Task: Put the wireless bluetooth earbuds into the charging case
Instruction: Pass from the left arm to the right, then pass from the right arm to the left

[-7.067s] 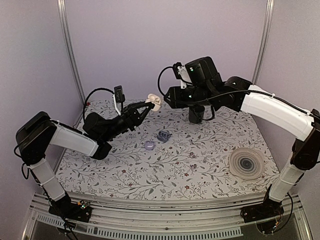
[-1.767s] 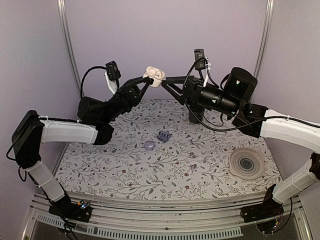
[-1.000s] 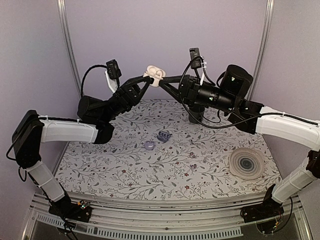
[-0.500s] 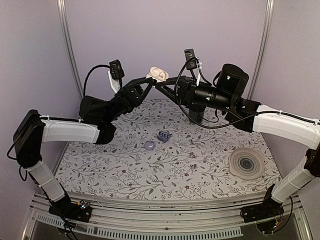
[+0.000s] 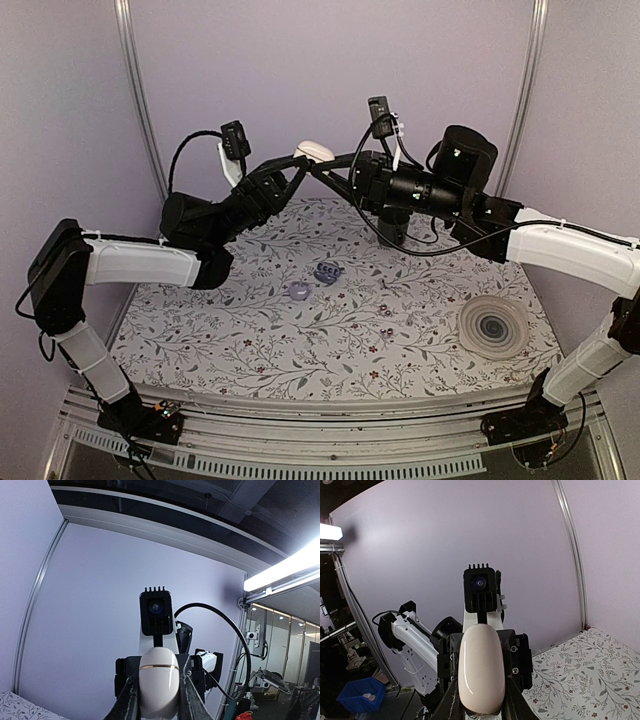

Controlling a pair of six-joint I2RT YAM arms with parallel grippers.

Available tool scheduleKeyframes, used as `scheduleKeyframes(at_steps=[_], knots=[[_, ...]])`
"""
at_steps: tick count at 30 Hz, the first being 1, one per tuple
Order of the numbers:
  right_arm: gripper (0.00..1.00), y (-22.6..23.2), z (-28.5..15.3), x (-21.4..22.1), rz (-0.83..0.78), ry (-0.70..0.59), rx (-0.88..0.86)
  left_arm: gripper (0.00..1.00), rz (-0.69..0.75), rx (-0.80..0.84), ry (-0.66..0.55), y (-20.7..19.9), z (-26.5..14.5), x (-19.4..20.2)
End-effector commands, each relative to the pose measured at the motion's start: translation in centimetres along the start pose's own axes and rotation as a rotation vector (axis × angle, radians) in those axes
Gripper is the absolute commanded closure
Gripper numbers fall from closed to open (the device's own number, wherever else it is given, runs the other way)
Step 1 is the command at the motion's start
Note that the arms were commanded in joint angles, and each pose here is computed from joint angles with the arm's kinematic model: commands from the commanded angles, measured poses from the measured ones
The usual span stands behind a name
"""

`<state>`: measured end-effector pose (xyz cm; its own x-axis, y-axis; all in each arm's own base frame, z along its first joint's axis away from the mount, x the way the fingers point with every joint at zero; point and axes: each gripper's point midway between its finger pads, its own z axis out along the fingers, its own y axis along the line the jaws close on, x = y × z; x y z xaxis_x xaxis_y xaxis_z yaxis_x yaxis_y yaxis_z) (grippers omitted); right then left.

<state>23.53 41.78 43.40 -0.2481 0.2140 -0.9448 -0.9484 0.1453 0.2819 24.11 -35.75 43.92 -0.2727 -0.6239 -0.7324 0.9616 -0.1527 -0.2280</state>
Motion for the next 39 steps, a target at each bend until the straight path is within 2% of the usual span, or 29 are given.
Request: scheduleKeyframes(at_steps=[1, 4, 8, 14, 18, 22, 30, 39], knots=[[0.97, 0.4, -0.4, -2.0, -0.02, -0.039, 0.011, 0.82, 0.155, 0.21, -0.152, -5.6, -0.5, -3.3], [0.98, 0.7, -0.8, -2.6, -0.017, -0.05, 0.014, 0.61, 0.139, 0.197, -0.14, -5.2, -1.0, -3.2], [0.98, 1.5, -1.7, -3.3, -0.03, -0.057, 0.0, 0.5, 0.111, 0.176, -0.092, -4.4, -2.2, -2.9], [0.98, 1.7, -2.0, -2.7, -0.052, -0.016, -0.008, 0.49, 0.086, 0.158, -0.011, -3.5, -3.8, -1.7], [0.98, 0.6, -1.7, -1.0, -0.042, 0.043, 0.024, 0.53, 0.125, 0.188, 0.009, -4.3, -3.6, -2.2], [0.98, -0.1, -1.2, 0.9, -0.039, 0.118, 0.031, 0.56, 0.181, 0.202, 0.101, -4.6, -2.5, -1.9], [0.97, 0.3, -1.9, 0.9, -0.07, 0.123, 0.03, 0.65, 0.153, 0.22, 0.25, -4.0, -2.4, 0.4], [0.96, 1.0, -2.6, 1.0, -0.08, 0.131, 0.011, 0.6, 0.133, 0.117, 0.364, -1.3, -2.8, 2.5]])
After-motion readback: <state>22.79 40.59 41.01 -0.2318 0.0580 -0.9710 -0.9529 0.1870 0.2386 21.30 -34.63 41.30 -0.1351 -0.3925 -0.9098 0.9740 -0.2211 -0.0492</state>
